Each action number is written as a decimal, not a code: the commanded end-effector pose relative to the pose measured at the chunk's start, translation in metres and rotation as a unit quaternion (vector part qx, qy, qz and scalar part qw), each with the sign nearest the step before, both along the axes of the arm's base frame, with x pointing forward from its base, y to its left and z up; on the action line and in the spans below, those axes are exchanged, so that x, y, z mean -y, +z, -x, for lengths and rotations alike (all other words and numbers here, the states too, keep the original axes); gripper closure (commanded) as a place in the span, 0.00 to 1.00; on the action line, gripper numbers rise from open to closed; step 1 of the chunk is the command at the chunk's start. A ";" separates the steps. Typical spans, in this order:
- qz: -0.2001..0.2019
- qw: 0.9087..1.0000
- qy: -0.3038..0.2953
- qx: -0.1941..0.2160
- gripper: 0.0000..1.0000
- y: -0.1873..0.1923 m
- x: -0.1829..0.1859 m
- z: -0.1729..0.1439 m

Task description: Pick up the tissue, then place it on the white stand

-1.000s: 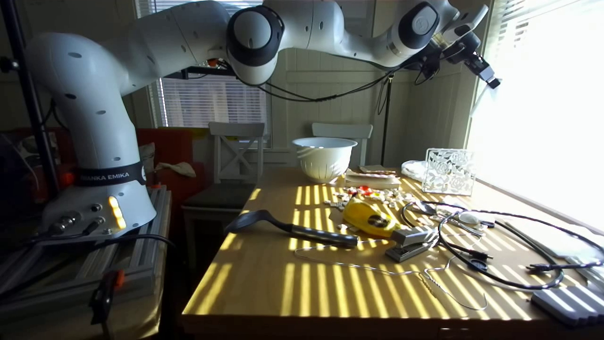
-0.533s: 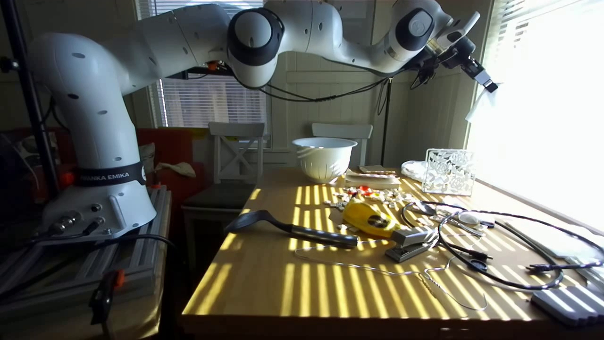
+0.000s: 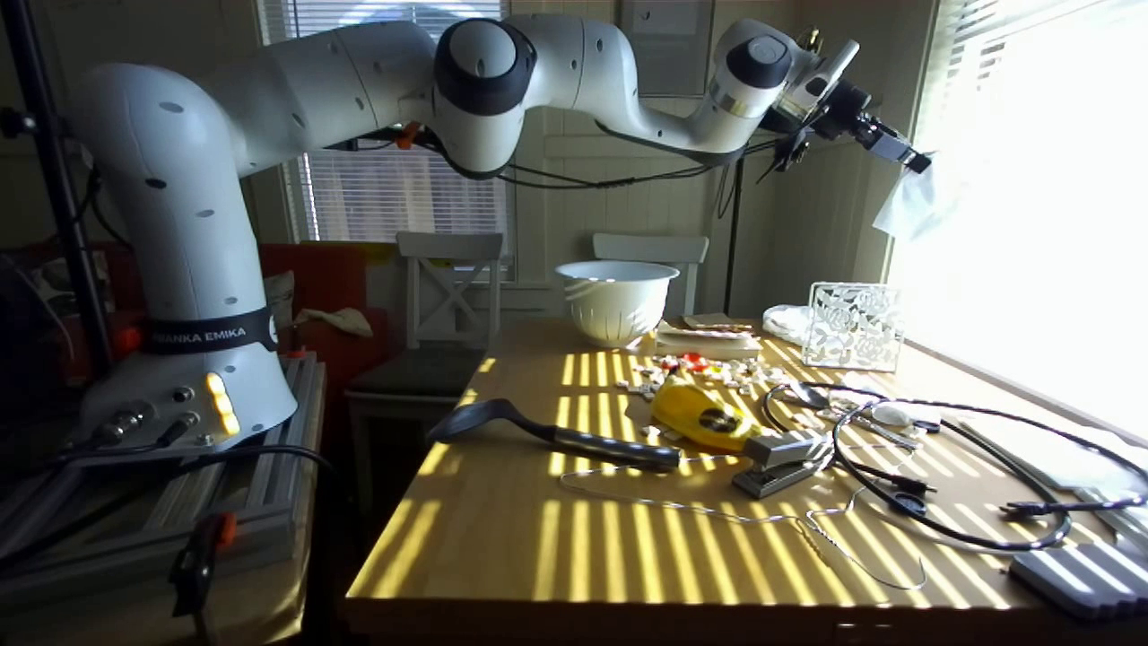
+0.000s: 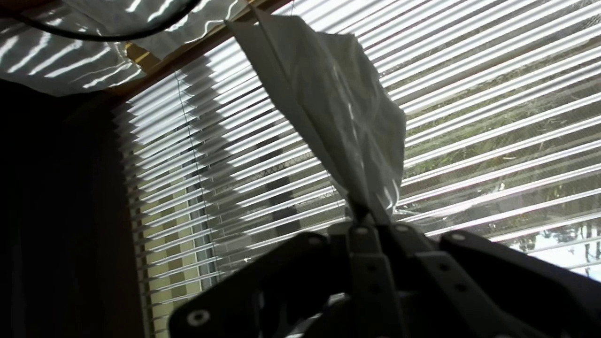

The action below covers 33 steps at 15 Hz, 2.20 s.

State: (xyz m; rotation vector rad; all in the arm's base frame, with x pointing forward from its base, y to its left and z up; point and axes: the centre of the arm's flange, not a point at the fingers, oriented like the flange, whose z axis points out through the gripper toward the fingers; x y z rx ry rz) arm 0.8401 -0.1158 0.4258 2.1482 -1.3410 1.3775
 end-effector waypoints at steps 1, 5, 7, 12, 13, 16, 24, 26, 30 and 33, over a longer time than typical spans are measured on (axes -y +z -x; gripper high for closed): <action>0.030 0.999 -0.021 0.004 1.00 0.001 -0.019 -0.039; 0.040 0.999 -0.022 -0.004 1.00 -0.005 -0.032 -0.060; 0.027 1.000 -0.001 -0.012 0.99 -0.012 -0.034 -0.004; 0.026 0.999 0.023 -0.018 0.99 -0.016 -0.042 -0.006; 0.026 0.999 0.023 -0.018 0.99 -0.016 -0.042 -0.006; 0.029 0.999 -0.004 -0.020 1.00 -0.018 -0.035 -0.017; 0.036 0.997 -0.074 -0.007 1.00 -0.025 -0.046 -0.038; 0.047 0.997 -0.069 -0.006 1.00 -0.024 -0.059 -0.048; 0.058 0.997 -0.052 -0.004 1.00 -0.025 -0.079 -0.061; 0.057 0.997 -0.043 -0.001 1.00 -0.028 -0.090 -0.072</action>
